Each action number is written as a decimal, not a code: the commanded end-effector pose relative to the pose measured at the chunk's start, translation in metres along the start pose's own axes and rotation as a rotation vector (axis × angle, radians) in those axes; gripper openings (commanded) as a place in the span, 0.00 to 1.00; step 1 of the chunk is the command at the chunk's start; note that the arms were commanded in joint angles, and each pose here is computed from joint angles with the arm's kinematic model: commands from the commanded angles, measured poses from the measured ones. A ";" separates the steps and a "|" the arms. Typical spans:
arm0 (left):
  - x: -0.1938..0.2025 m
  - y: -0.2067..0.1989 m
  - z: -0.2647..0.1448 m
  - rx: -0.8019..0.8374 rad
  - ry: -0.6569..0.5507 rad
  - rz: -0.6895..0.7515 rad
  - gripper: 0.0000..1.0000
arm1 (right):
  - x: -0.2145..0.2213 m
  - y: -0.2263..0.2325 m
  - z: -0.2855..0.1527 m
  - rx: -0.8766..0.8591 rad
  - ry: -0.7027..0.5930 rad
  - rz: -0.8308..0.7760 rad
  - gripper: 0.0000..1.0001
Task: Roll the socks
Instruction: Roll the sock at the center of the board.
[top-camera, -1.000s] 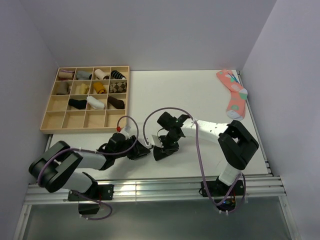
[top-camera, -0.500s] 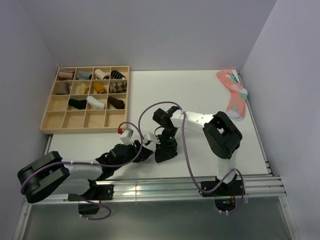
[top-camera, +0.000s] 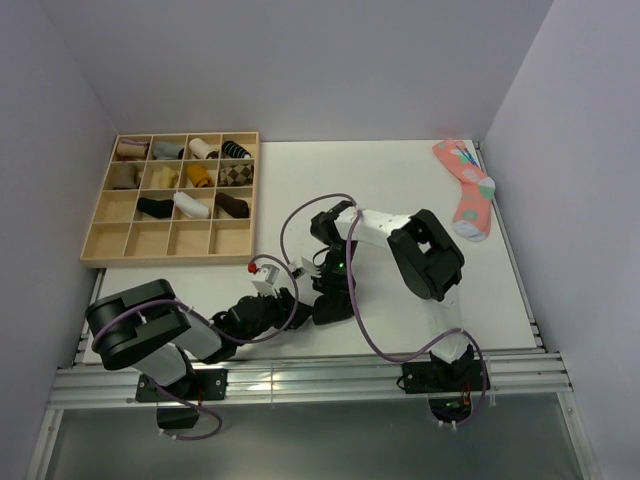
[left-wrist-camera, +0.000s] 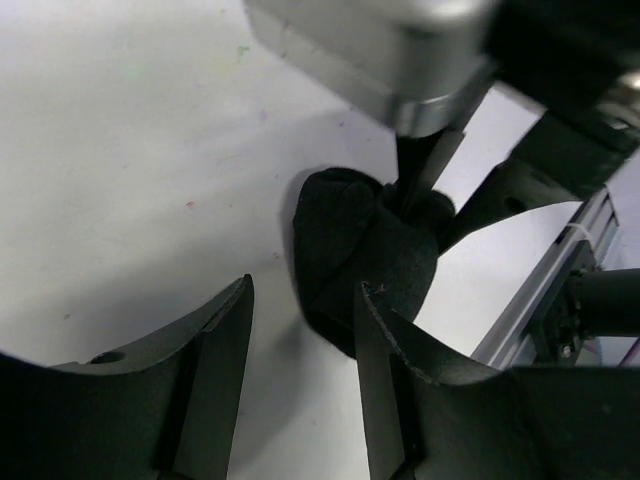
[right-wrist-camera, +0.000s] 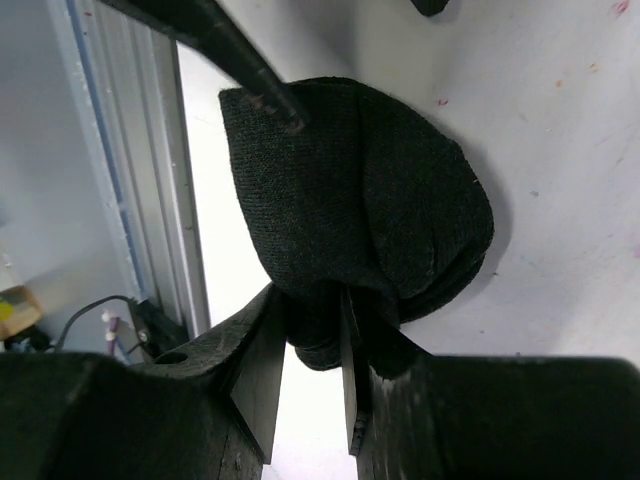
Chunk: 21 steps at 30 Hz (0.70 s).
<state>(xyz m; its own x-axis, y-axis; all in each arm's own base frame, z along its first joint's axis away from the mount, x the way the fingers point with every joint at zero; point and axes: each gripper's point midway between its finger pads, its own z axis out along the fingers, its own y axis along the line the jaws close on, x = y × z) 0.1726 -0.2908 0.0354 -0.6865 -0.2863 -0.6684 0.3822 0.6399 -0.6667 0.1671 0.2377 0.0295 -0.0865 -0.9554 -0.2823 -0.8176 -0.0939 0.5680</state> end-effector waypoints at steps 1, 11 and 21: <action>-0.022 -0.031 0.001 0.126 -0.092 0.004 0.50 | 0.008 -0.002 0.001 -0.019 0.035 0.032 0.32; -0.021 -0.057 0.004 0.231 -0.050 0.087 0.52 | 0.006 -0.005 0.000 -0.020 0.028 0.060 0.32; -0.003 -0.055 0.020 0.219 0.048 0.158 0.52 | 0.002 -0.012 0.000 -0.022 0.023 0.086 0.32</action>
<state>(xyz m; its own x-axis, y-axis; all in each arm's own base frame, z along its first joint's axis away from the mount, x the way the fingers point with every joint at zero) 0.1688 -0.3306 0.0730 -0.6397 -0.2150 -0.7380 0.5702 0.5111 -0.6431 0.1652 0.2348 0.0292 -0.1483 -0.9658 -0.2126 -0.7771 -0.0192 0.6291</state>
